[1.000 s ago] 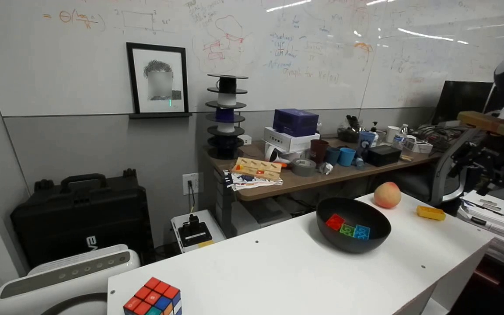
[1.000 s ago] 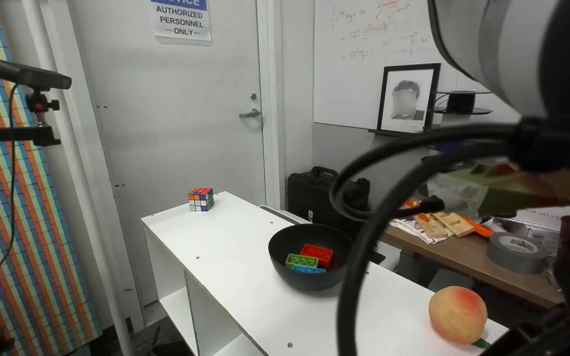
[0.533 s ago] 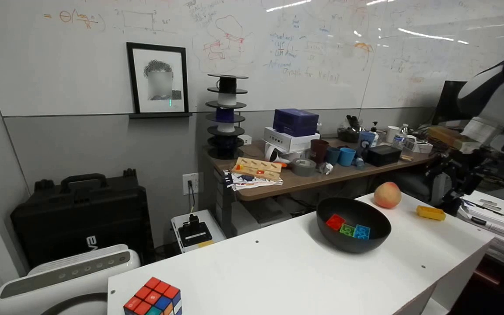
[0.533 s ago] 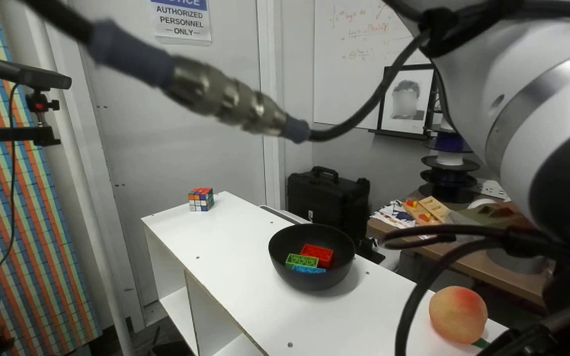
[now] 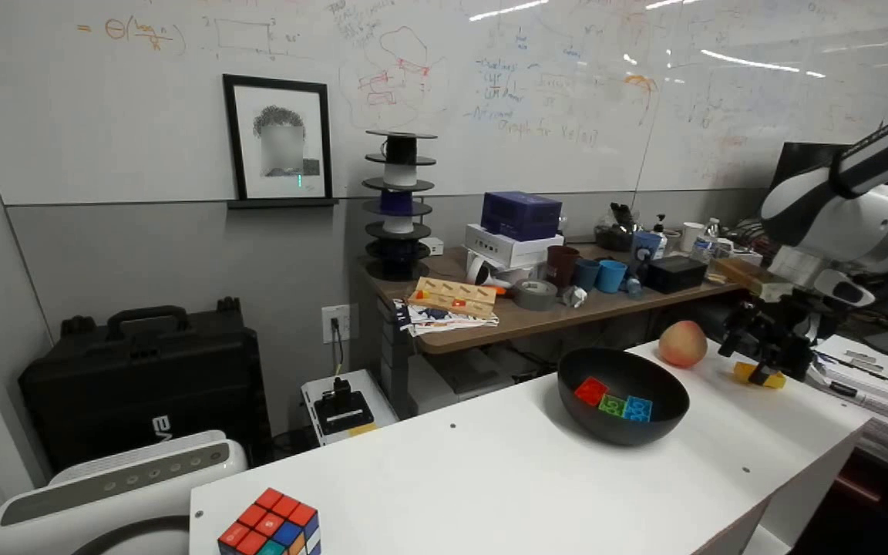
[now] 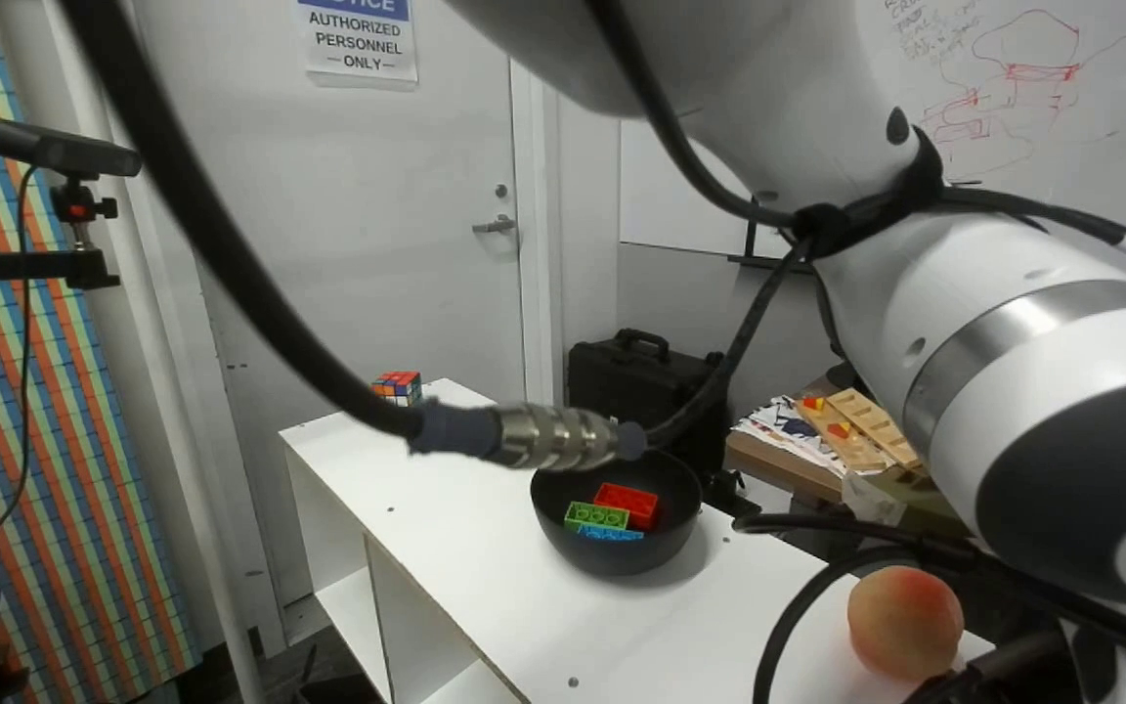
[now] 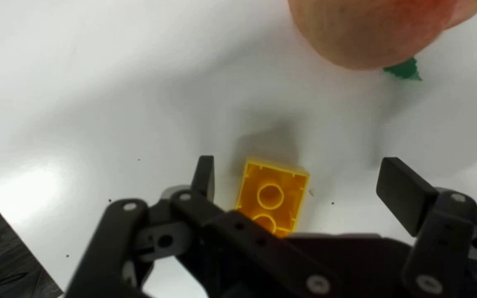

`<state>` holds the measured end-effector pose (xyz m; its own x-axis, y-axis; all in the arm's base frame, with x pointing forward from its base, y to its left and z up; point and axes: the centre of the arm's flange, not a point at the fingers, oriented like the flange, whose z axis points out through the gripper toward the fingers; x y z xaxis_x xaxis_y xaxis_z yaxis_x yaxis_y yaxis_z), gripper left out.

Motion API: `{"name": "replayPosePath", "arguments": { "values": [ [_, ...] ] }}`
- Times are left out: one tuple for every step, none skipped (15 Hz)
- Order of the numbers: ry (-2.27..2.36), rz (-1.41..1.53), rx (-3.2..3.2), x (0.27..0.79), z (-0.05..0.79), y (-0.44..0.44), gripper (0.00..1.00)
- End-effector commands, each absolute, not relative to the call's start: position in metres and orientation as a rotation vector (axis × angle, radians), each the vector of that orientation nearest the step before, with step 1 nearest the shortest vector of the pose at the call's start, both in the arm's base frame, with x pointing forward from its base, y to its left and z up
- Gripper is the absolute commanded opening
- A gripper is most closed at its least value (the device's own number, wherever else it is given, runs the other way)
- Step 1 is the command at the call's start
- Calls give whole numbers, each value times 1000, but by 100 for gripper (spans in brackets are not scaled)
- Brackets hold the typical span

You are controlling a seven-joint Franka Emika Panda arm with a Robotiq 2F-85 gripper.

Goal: Place the red, green, blue and yellow building blocks inside the black bowl

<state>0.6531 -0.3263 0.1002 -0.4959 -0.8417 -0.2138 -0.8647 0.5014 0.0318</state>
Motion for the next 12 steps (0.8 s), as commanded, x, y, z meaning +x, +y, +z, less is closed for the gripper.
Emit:
{"name": "replayPosePath", "arguments": {
  "values": [
    [2637, 206, -1479, 666, 97, -330, 100],
    [2648, 202, -1486, 663, 97, -330, 100],
    [2656, 192, -1496, 662, 98, -331, 75],
    [2663, 172, -1509, 660, 100, -330, 75],
    [2683, 158, -1517, 657, 105, -327, 66],
    [2688, 131, -1537, 655, 111, -324, 58],
    [2695, 95, -1567, 652, 117, -320, 51],
    [2701, 70, -1595, 649, 122, -314, 42],
    [2709, 41, -1629, 646, 124, -310, 35],
    [2712, 22, -1664, 644, 125, -306, 27],
    [2718, -4, -1701, 640, 128, -300, 19],
    [2717, -17, -1739, 636, 132, -293, 13]
  ]
}}
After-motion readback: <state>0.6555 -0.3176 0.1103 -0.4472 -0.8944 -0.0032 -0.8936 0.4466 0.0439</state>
